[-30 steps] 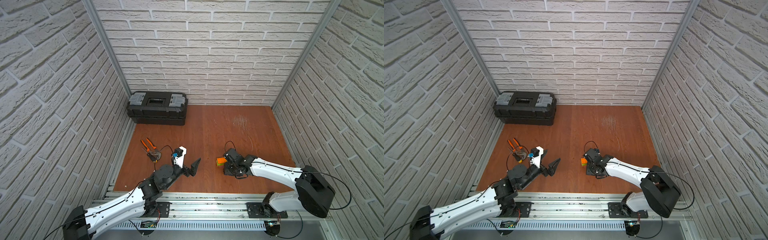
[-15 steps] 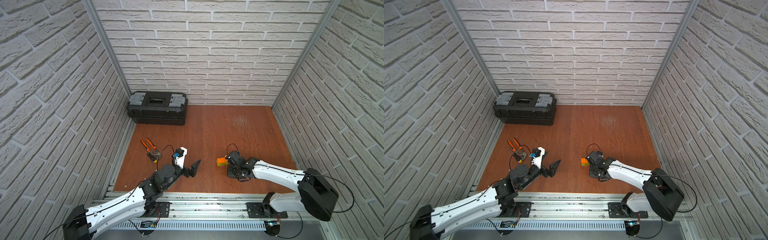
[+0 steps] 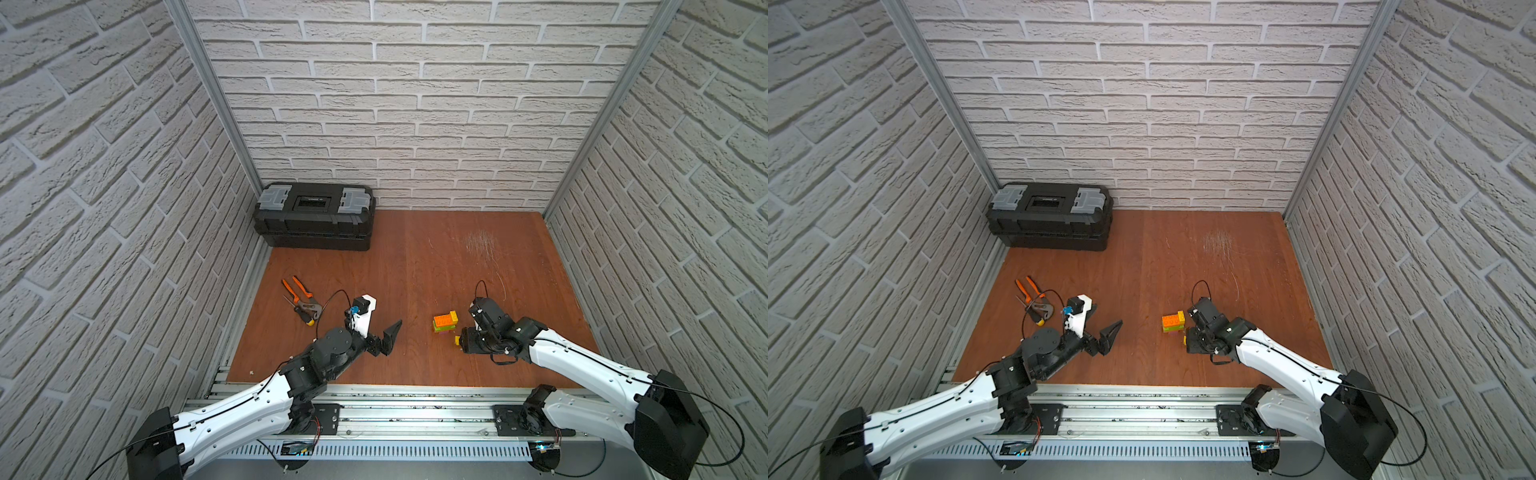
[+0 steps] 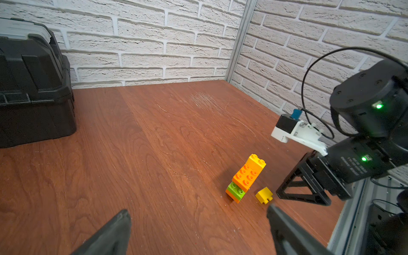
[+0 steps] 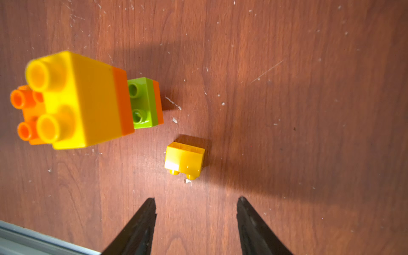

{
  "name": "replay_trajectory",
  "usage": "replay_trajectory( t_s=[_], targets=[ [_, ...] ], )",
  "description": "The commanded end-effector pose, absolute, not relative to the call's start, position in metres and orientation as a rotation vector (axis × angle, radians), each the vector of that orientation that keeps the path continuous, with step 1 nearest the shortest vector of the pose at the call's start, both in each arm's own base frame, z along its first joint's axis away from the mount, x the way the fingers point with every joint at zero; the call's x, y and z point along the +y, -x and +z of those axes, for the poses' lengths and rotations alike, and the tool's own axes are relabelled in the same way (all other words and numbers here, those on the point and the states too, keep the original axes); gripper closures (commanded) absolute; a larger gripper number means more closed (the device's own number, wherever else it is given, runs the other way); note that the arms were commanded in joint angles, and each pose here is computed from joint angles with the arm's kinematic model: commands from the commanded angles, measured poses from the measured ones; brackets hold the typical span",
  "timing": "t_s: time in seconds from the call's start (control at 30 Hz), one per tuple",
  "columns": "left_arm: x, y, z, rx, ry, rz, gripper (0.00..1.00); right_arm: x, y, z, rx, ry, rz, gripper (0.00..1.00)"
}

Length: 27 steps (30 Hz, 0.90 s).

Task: Assemble a carrot with lego
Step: Pick up the lego brick from the center of the board.

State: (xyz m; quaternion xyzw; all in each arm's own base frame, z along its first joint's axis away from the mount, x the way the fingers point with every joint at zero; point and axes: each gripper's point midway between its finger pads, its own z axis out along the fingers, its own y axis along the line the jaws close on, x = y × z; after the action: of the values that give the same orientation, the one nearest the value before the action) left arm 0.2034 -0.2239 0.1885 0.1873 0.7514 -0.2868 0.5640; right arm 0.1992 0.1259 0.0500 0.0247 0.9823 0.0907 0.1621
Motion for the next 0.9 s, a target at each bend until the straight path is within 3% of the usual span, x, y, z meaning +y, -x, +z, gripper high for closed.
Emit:
replay_trajectory(
  t_s=[0.0,0.23,0.5,0.87],
  targets=[
    [-0.228,-0.204,0.211,1.717,-0.422,-0.713,0.02,0.139,-0.205,0.052,2.802,-0.111,0.352,0.40],
    [-0.227,-0.202,0.208,1.725,-0.431,-0.711,0.02,0.139,-0.208,0.041,2.774,-0.190,0.353,0.38],
    [-0.229,-0.201,0.203,1.736,-0.439,-0.714,0.02,0.145,-0.219,0.036,2.758,-0.187,0.312,0.30],
    [-0.230,-0.200,0.200,1.745,-0.447,-0.710,0.02,0.150,-0.222,0.025,2.751,-0.168,0.225,0.38]
  ],
)
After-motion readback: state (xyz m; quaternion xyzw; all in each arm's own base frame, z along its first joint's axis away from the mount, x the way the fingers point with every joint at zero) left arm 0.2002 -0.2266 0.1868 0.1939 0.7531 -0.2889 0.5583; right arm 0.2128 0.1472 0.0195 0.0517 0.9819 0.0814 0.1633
